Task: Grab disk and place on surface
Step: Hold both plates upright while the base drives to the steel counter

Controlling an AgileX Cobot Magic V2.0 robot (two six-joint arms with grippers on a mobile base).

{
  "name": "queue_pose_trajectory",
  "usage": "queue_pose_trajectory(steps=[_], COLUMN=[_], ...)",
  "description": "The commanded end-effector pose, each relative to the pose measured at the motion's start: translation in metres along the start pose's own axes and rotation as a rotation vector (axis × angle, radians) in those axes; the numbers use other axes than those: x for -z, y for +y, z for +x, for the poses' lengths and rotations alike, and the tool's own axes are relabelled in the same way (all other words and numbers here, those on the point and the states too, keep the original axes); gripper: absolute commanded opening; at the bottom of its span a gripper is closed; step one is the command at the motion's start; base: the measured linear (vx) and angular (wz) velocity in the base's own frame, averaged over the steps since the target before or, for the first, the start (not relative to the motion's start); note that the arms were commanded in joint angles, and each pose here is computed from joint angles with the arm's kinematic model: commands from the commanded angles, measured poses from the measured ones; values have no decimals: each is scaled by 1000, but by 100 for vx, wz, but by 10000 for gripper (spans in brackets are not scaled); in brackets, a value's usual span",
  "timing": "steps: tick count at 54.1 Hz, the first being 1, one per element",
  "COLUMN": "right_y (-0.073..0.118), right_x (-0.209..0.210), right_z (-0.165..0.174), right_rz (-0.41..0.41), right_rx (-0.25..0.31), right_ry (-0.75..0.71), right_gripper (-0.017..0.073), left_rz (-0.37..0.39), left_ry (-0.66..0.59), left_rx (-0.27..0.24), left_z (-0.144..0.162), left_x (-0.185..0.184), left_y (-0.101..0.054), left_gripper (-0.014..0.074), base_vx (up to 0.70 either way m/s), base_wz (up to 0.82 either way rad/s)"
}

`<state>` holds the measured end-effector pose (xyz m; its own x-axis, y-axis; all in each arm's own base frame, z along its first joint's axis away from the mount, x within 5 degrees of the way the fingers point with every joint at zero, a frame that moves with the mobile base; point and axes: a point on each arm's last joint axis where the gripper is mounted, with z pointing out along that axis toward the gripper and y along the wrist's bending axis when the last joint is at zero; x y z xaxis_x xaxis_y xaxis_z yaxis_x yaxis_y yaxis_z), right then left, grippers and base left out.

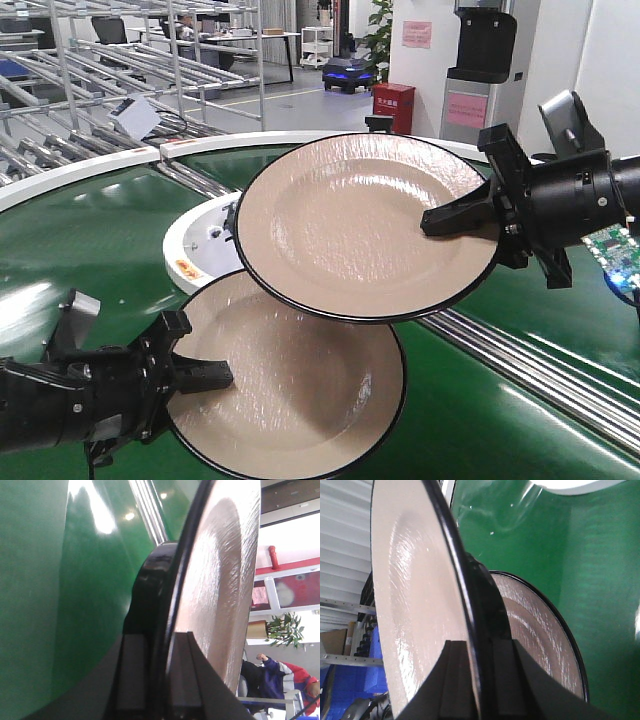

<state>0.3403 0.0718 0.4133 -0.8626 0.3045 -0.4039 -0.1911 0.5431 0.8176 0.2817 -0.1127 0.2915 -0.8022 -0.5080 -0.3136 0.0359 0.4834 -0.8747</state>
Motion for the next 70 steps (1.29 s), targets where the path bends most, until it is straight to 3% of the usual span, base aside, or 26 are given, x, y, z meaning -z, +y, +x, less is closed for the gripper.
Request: queue_pose_trajectory(steps=[1, 34, 70], right_y=[34, 34, 34], right_x=[20, 20, 20], right_z=[-3, -3, -3], right_rz=[-130, -130, -130], right_rx=[12, 12, 13], right_ry=[-103, -102, -97], right_gripper=[-8, -8, -8], left_rz=[120, 120, 120], left_ry=[-28, -28, -28], left_rx=[41, 41, 41], left_z=[-4, -4, -4], left_x=[11, 11, 11], left_y=[-27, -27, -27], left_gripper=[1, 1, 1], base_vx=[-24, -26, -19], base_wz=[6, -13, -57])
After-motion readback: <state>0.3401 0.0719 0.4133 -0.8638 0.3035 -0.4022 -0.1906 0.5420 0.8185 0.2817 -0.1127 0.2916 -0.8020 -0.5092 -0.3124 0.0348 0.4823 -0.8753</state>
